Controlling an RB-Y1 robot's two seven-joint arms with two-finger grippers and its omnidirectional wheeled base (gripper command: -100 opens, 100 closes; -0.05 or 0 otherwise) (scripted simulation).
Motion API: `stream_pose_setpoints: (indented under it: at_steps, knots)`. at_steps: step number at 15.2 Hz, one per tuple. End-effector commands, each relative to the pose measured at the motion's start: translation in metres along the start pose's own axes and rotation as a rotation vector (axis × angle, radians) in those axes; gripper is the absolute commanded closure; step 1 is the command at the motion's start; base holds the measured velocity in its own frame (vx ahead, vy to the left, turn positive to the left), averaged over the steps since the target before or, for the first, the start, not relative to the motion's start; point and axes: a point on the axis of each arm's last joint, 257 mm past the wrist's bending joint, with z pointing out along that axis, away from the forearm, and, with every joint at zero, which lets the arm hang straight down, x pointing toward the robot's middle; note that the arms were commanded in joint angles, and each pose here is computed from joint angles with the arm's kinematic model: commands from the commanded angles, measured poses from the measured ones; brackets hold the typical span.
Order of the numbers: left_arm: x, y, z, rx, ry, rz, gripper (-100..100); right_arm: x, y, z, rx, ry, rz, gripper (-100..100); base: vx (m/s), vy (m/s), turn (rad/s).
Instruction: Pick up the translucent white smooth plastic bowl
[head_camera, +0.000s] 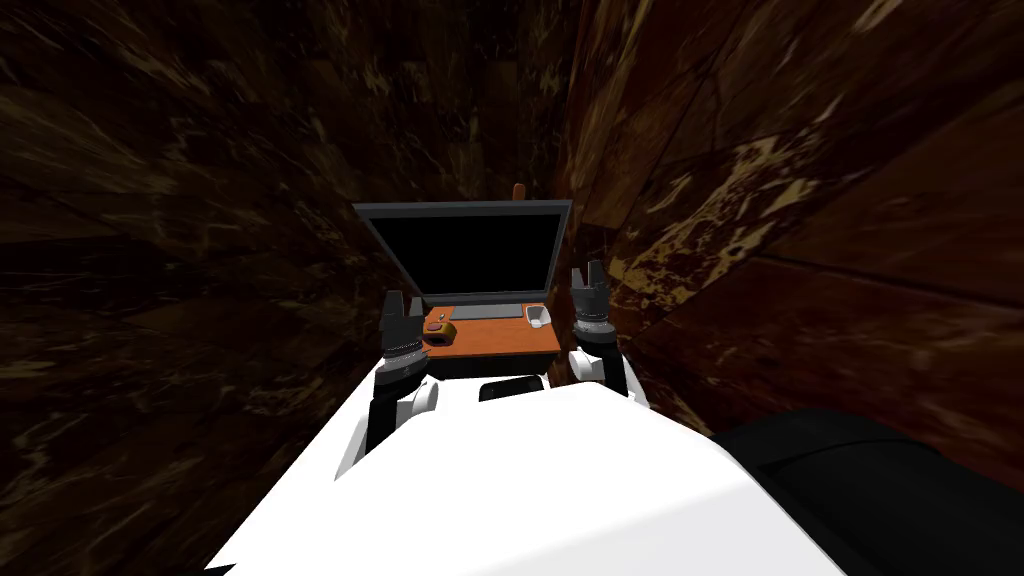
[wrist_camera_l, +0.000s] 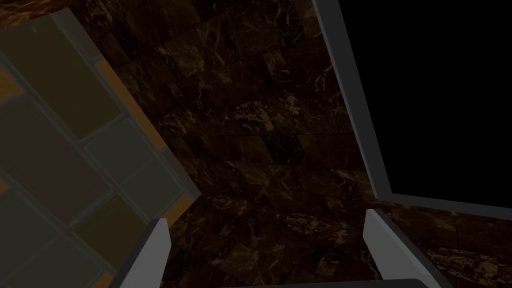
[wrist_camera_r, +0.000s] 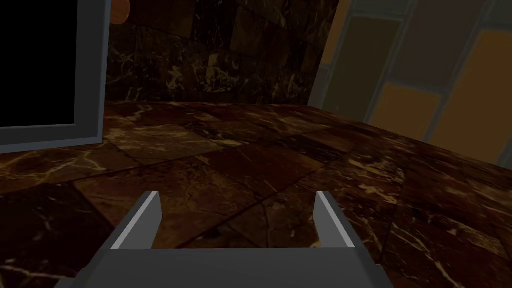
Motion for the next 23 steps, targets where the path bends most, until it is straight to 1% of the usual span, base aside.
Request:
stream_pose_setpoints:
  at_steps: [1, 2, 3, 7, 8, 9, 10, 11, 12, 13, 14, 15, 16, 17, 18, 19, 20, 21, 22, 23]
  knots:
    - [0.000, 0.000, 0.000, 0.000, 0.000, 0.000, 0, 0.010, -0.011, -0.004, 0.021, 0.047, -0.017, -100, -0.006, 0.014, 0.057]
    - [0.000, 0.000, 0.000, 0.000, 0.000, 0.000, 0, 0.010, -0.011, -0.004, 0.021, 0.047, -0.017, -100, -0.010, 0.023, 0.065]
    - [0.000, 0.000, 0.000, 0.000, 0.000, 0.000, 0, 0.015, -0.019, -0.007, 0.036, 0.073, -0.028, -100, -0.012, 0.035, 0.063]
    - [0.000, 0.000, 0.000, 0.000, 0.000, 0.000, 0, 0.041, -0.062, -0.026, 0.122, 0.207, -0.093, -100, -0.020, 0.066, 0.125]
    - [0.000, 0.000, 0.000, 0.000, 0.000, 0.000, 0, 0.042, -0.065, -0.028, 0.128, 0.210, -0.094, -100, -0.012, 0.071, 0.090]
    - [0.000, 0.000, 0.000, 0.000, 0.000, 0.000, 0, 0.049, -0.079, -0.036, 0.156, 0.251, -0.117, -100, -0.010, 0.067, 0.076]
    - [0.000, 0.000, 0.000, 0.000, 0.000, 0.000, 0, 0.049, -0.080, -0.036, 0.158, 0.251, -0.117, -100, -0.010, 0.053, 0.066]
    - [0.000, 0.000, 0.000, 0.000, 0.000, 0.000, 0, 0.055, -0.095, -0.045, 0.188, 0.295, -0.142, -100, -0.013, 0.048, 0.103]
    - [0.000, 0.000, 0.000, 0.000, 0.000, 0.000, 0, 0.056, -0.096, -0.046, 0.190, 0.295, -0.142, -100, -0.011, 0.043, 0.092]
    - [0.000, 0.000, 0.000, 0.000, 0.000, 0.000, 0, 0.062, -0.114, -0.057, 0.223, 0.342, -0.171, -100, -0.007, 0.052, 0.122]
    - [0.000, 0.000, 0.000, 0.000, 0.000, 0.000, 0, 0.062, -0.114, -0.057, 0.223, 0.342, -0.171, -100, -0.007, 0.056, 0.091]
    - [0.000, 0.000, 0.000, 0.000, 0.000, 0.000, 0, 0.067, -0.128, -0.067, 0.250, 0.388, -0.202, -100, -0.008, 0.060, 0.109]
    - [0.000, 0.000, 0.000, 0.000, 0.000, 0.000, 0, 0.067, -0.132, -0.070, 0.259, 0.390, -0.202, -100, -0.009, 0.055, 0.097]
    - [0.000, 0.000, 0.000, 0.000, 0.000, 0.000, 0, 0.071, -0.148, -0.082, 0.288, 0.439, -0.236, -100, -0.011, 0.064, 0.147]
    - [0.000, 0.000, 0.000, 0.000, 0.000, 0.000, 0, 0.071, -0.151, -0.084, 0.295, 0.440, -0.236, -100, -0.005, 0.062, 0.106]
    - [0.000, 0.000, 0.000, 0.000, 0.000, 0.000, 0, 0.074, -0.165, -0.095, 0.321, 0.489, -0.272, -100, -0.001, 0.070, 0.122]
    - [0.000, 0.000, 0.000, 0.000, 0.000, 0.000, 0, 0.074, -0.170, -0.099, 0.333, 0.492, -0.273, -100, 0.002, 0.065, 0.108]
    - [0.000, 0.000, 0.000, 0.000, 0.000, 0.000, 0, 0.076, -0.181, -0.109, 0.350, 0.540, -0.310, -100, 0.003, 0.064, 0.141]
    - [0.000, 0.000, 0.000, 0.000, 0.000, 0.000, 0, 0.075, -0.189, -0.116, 0.372, 0.546, -0.312, -100, 0.004, 0.059, 0.110]
    - [0.000, 0.000, 0.000, 0.000, 0.000, 0.000, 0, 0.075, -0.203, -0.128, 0.393, 0.595, -0.352, -100, 0.013, 0.067, 0.136]
